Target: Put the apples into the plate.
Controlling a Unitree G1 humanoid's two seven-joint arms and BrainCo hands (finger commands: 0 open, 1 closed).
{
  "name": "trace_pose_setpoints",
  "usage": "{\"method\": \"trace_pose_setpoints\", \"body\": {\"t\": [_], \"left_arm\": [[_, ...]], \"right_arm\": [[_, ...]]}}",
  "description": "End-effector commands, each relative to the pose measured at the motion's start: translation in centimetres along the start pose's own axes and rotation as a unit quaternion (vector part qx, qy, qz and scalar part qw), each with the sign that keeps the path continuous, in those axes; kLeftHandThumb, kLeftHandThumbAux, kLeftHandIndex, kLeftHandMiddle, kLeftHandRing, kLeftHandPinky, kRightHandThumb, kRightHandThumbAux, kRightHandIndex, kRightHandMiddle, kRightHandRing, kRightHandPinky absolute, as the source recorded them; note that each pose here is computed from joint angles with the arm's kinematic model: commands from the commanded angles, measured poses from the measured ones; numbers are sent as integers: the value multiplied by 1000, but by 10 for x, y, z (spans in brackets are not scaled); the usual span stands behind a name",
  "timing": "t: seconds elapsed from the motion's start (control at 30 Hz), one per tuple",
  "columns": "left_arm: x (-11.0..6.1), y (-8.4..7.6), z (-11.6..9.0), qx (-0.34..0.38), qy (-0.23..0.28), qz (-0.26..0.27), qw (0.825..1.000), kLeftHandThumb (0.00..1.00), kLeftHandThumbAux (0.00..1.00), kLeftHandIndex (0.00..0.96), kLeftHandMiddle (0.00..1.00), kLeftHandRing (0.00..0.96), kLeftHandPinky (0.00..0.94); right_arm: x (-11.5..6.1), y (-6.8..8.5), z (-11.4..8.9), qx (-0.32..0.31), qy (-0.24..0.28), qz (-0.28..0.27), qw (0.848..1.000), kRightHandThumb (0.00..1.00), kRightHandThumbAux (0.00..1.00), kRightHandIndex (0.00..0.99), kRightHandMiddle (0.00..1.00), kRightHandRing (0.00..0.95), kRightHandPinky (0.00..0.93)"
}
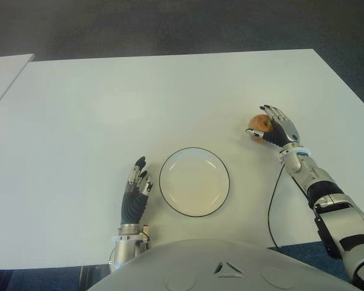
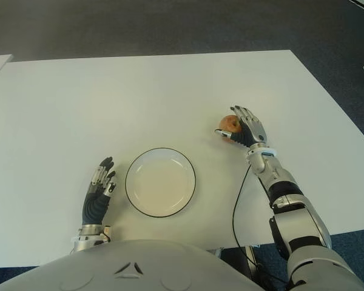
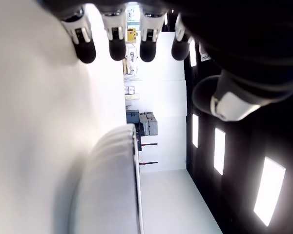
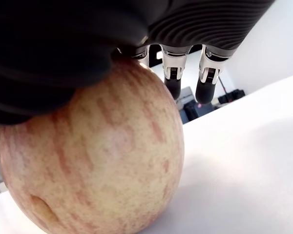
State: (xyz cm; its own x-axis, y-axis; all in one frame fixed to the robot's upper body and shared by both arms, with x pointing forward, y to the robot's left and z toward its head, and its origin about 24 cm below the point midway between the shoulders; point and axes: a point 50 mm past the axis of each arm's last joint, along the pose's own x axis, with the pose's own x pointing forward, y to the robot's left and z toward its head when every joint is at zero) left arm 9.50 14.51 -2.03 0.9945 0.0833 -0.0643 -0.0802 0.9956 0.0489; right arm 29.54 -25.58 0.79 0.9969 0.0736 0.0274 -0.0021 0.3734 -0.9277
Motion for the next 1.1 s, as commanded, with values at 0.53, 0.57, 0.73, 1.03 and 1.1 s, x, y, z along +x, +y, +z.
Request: {"method": "trace_pose_setpoints", "body": {"t": [0.53,0.57,0.73,1.03,1.1], "left_arm": [[-7,0,-5,-4,18,-5,1000,0,460,0,0,0,0],[-7,0,-5,-3,18,-6,1000,0,461,0,0,0,0],[-6,1,-5,3,9,-4,1000,0,464,0,0,0,0],[-5,1,-5,-1,8,-1,1000,0,469,0,0,0,0],[-4,1,-5,0,6,1,1000,0,470,0,0,0,0]], "right_arm": [[-1,3,12,116,24,-90,989,786,584,744,780,777,784],[-2,2,13,121,23,-96,988,842,598,777,805,799,805],[-2,0,16,133,21,-109,985,956,620,843,855,845,846],[-2,-7,22,143,0,-129,981,998,627,881,880,867,855],[-2,-9,23,144,-4,-134,981,999,629,885,882,868,856]]}}
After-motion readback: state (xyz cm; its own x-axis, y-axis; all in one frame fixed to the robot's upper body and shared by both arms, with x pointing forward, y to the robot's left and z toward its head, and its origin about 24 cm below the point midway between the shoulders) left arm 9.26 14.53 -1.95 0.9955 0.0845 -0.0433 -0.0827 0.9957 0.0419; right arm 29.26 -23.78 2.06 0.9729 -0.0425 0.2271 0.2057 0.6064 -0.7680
